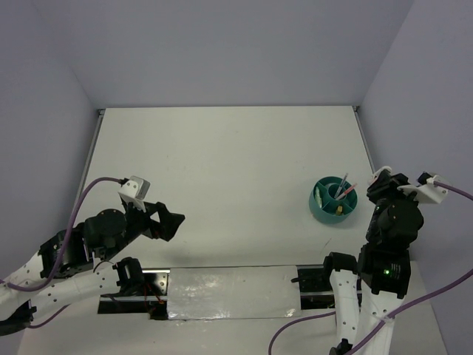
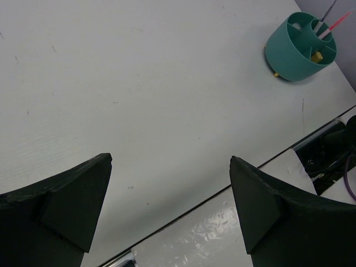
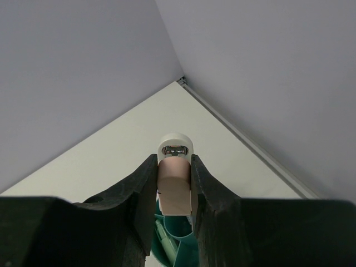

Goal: Sort the stationery into containers
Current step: Place the stapler in the storage box.

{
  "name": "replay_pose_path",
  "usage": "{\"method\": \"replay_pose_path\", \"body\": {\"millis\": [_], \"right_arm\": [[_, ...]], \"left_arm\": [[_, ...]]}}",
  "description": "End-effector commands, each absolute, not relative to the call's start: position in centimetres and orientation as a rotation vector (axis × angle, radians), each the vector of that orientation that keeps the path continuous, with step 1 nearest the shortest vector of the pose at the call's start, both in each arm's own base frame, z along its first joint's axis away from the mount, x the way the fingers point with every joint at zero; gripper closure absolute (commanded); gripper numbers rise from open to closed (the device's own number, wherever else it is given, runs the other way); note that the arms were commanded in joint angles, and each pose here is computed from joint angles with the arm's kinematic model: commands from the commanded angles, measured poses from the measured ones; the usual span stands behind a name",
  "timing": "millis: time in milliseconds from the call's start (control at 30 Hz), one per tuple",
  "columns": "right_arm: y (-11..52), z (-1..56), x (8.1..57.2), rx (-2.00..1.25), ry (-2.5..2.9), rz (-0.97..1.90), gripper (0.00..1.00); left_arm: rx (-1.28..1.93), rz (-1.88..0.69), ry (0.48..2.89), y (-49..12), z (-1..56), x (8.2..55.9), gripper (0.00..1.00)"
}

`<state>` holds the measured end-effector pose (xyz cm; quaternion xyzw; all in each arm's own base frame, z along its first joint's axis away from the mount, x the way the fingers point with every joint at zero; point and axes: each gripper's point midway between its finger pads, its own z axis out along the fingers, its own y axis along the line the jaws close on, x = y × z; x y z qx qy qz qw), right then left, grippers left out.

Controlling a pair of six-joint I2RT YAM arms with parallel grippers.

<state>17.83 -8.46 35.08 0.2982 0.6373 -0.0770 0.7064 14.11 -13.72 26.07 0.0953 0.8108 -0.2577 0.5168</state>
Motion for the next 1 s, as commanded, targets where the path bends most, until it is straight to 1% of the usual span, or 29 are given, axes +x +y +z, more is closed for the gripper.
{"method": "replay_pose_path", "body": {"millis": [0,233,400,600,733,967], "right_arm": [[-7.5,35.9,18.2,0.596,1.412,-0.134,1.0],[-7.3,35.3,17.6,0.606,1.404,-0.119,1.0],[-7.2,32.6,16.3,0.75,1.44,-0.062,1.0],[-8.1,28.4,15.3,0.888,1.508,-0.106,1.0],[-7.4,26.5,15.4,0.886,1.579,-0.086,1.0],[-5.7,26.0,15.5,0.867,1.642,0.007,1.0]], "left_arm": [[0.199,-0.635,1.927,-14.1,26.6,14.5,0.01],[0.195,-0.632,1.929,-14.1,26.6,14.5,0.01],[0.196,-0.627,1.932,-14.1,26.5,14.5,0.01],[0.195,-0.635,1.927,-14.1,26.6,14.5,0.01],[0.195,-0.632,1.929,-14.1,26.5,14.5,0.01],[0.182,-0.635,1.926,-13.9,26.7,14.5,0.01]]}}
